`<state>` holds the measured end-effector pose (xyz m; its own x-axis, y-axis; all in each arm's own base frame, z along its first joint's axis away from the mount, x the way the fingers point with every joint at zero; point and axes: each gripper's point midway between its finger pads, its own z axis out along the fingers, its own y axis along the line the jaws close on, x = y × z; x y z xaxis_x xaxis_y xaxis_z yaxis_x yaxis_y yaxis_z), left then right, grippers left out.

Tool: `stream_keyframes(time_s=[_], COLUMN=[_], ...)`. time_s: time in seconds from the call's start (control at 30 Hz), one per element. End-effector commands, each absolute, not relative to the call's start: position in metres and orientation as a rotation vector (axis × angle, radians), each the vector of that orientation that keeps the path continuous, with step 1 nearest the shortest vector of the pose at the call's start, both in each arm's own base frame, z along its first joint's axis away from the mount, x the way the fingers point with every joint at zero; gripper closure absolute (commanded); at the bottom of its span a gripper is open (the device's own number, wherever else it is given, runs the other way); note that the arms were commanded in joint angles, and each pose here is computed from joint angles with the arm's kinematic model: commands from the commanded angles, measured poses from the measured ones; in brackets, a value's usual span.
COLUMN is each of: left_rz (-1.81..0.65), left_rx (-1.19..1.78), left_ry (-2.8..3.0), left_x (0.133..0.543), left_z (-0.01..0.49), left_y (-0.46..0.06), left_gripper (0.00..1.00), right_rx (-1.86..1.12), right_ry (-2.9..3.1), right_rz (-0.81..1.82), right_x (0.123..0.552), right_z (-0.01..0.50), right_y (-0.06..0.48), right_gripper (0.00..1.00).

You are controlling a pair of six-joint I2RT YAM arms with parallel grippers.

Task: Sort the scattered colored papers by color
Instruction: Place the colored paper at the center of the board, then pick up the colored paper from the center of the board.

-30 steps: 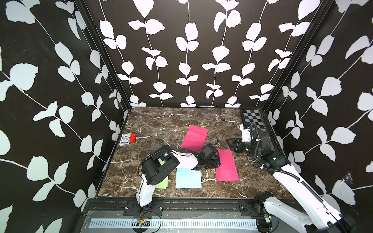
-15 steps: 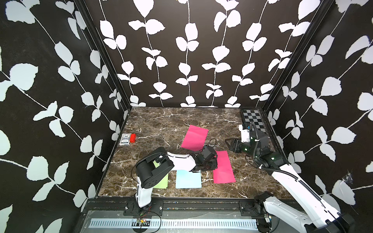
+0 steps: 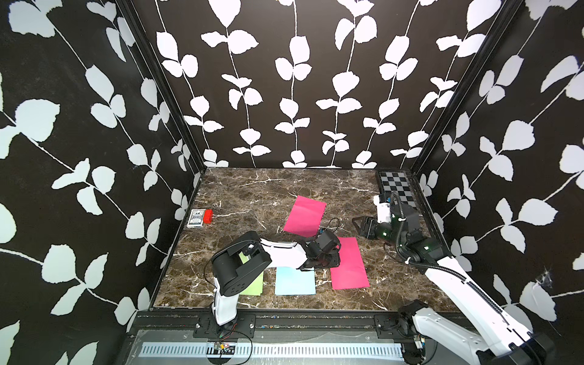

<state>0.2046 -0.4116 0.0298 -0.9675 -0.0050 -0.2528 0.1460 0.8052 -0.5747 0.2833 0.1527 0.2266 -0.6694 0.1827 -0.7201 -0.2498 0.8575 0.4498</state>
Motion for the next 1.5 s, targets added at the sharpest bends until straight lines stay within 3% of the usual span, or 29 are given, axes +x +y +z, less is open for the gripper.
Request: stream_keyframes(time_s=[0.0, 0.5, 0.8, 1.13, 1.47], left_rz=[-0.832, -0.497, -0.339, -0.474, -0.549], left_rx=[0.13, 0.194, 0.096, 0.041, 0.024], left_ry=[2.744, 2.568, 2.435, 2.378, 2.444], left_x=[0.205, 0.233, 0.306, 0.399, 0.437], left_z=[0.044, 0.103, 0.143, 0.134, 0.089], left_y=[-0.401, -0.351, -0.277, -0.251, -0.256], left_gripper=[0.65, 0.61, 0.58, 0.57, 0.58], right_rx=[-0.043, -0.055, -0.098, -0.068, -0.015], right_ry=[2.195, 2.227, 2.306, 2.429, 2.487], right_rz=[0.687, 0.741, 0.861, 1.019, 1.102], right_x=[0.286, 0.296, 0.325, 0.381, 0.416], right_z=[0.222, 0.212, 0.192, 0.137, 0.097], right_y=[0.154, 0.168, 0.202, 0.249, 0.273], right_gripper=[0.37, 0.37, 0.36, 0.41, 0.43])
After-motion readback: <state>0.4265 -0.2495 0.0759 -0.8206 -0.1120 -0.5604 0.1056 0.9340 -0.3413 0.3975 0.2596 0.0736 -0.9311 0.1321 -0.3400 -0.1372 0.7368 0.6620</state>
